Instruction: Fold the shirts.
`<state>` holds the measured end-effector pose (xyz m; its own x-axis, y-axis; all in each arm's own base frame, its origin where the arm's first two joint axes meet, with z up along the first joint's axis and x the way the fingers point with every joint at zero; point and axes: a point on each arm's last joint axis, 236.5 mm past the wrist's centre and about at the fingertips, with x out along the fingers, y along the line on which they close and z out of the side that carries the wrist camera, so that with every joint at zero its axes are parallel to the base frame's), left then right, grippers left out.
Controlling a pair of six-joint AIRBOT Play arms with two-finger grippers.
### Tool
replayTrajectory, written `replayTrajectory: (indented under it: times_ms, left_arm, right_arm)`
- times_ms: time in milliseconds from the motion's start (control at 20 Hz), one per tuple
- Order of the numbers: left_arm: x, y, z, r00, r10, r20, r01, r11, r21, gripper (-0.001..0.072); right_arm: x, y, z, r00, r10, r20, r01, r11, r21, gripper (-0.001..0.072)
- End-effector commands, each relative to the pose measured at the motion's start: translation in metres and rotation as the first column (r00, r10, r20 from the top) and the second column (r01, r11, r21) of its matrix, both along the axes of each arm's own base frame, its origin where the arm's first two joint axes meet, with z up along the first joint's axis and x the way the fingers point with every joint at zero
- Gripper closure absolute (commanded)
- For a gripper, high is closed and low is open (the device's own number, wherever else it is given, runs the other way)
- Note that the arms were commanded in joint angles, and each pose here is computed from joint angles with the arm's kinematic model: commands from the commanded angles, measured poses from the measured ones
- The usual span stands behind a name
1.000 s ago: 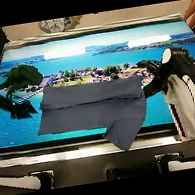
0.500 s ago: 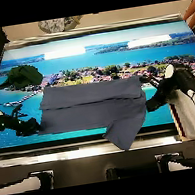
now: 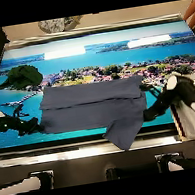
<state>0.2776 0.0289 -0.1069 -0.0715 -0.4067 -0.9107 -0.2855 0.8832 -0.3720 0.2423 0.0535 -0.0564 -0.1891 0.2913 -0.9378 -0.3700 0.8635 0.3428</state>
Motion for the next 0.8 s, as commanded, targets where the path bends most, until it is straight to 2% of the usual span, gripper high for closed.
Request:
replayTrajectory:
  times_ms: [0,250,300,400,500,550,600,750]
  left_arm:
    - [0.002,0.002,-0.001,1.0,-0.003,0.013,0.003,1.0,0.011,0.0675]
    - [0.0,0.001,-0.001,1.0,-0.013,0.007,0.013,1.0,0.004,0.0676]
    - [0.0,0.001,-0.001,1.0,-0.013,0.007,0.013,1.0,0.004,0.0675]
    - [0.001,0.001,-0.001,1.0,-0.012,0.011,0.012,1.0,0.006,0.0675]
    - [0.002,0.002,-0.001,1.0,-0.009,0.016,0.009,1.0,0.01,0.0675]
    - [0.002,0.002,-0.002,1.0,-0.009,0.016,0.009,1.0,0.011,0.0675]
    - [0.002,0.002,-0.002,1.0,-0.008,0.016,0.008,1.0,0.011,0.0675]
    - [0.01,0.005,0.004,0.999,-0.01,0.038,0.009,1.0,0.019,0.0676]
  right_arm:
    - [-0.028,0.036,-0.015,0.993,-0.116,0.03,0.111,0.984,0.137,0.0172]
    - [-0.032,0.051,-0.048,0.954,-0.297,0.045,0.284,0.94,0.189,0.018]
    - [-0.026,0.052,-0.05,0.944,-0.325,0.061,0.307,0.93,0.201,0.0222]
    - [-0.017,0.052,-0.051,0.931,-0.356,0.082,0.333,0.919,0.208,0.0249]
    - [-0.018,0.054,-0.054,0.928,-0.369,0.056,0.35,0.912,0.213,0.0387]
    - [-0.022,0.057,-0.053,0.929,-0.368,0.032,0.352,0.91,0.22,0.0576]
    - [-0.025,0.059,-0.053,0.934,-0.358,0.02,0.344,0.912,0.222,0.0673]
    - [-0.019,0.058,-0.04,0.961,-0.261,0.097,0.232,0.943,0.24,0.0674]
